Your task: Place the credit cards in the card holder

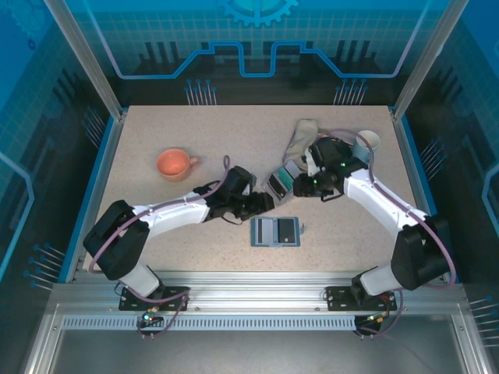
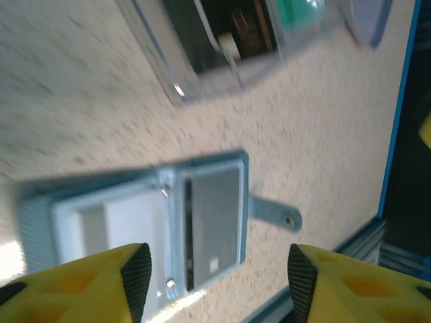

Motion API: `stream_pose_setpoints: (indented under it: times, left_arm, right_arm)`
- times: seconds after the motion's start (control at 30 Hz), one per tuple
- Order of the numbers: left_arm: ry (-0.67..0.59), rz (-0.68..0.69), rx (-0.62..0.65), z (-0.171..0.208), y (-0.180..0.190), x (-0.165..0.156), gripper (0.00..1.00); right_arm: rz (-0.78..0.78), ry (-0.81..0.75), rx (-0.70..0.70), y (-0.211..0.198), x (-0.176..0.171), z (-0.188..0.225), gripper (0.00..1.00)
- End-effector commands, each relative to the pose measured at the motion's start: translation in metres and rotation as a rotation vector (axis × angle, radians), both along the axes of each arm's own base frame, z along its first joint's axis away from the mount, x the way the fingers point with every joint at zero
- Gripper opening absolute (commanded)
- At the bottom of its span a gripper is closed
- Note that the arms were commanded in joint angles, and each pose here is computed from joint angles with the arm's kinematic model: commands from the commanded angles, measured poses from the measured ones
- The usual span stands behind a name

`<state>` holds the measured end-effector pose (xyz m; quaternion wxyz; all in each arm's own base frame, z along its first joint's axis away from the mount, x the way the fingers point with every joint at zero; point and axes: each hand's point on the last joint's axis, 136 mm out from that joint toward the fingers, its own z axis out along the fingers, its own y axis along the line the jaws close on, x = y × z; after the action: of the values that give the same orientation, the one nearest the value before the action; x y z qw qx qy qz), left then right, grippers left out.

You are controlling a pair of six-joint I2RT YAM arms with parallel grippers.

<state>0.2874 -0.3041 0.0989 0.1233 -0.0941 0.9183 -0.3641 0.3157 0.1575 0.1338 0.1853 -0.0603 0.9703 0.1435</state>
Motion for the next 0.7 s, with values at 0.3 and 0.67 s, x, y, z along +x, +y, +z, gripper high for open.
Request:
stream_pose_setpoints:
  times: [0.3, 0.67]
  left_arm:
    - [0.17, 0.142, -0.072, -0.012, 0.007, 0.088, 0.65]
    - [0.27, 0.182, -0.084, -0.045, -0.009, 0.109, 0.59]
  right_arm:
    - [0.24, -0.057, -0.34, 0.024, 0.064, -0.018, 0.33]
    - [0.29, -0.026, -0.408, 0.033, 0.078, -0.04, 0.37]
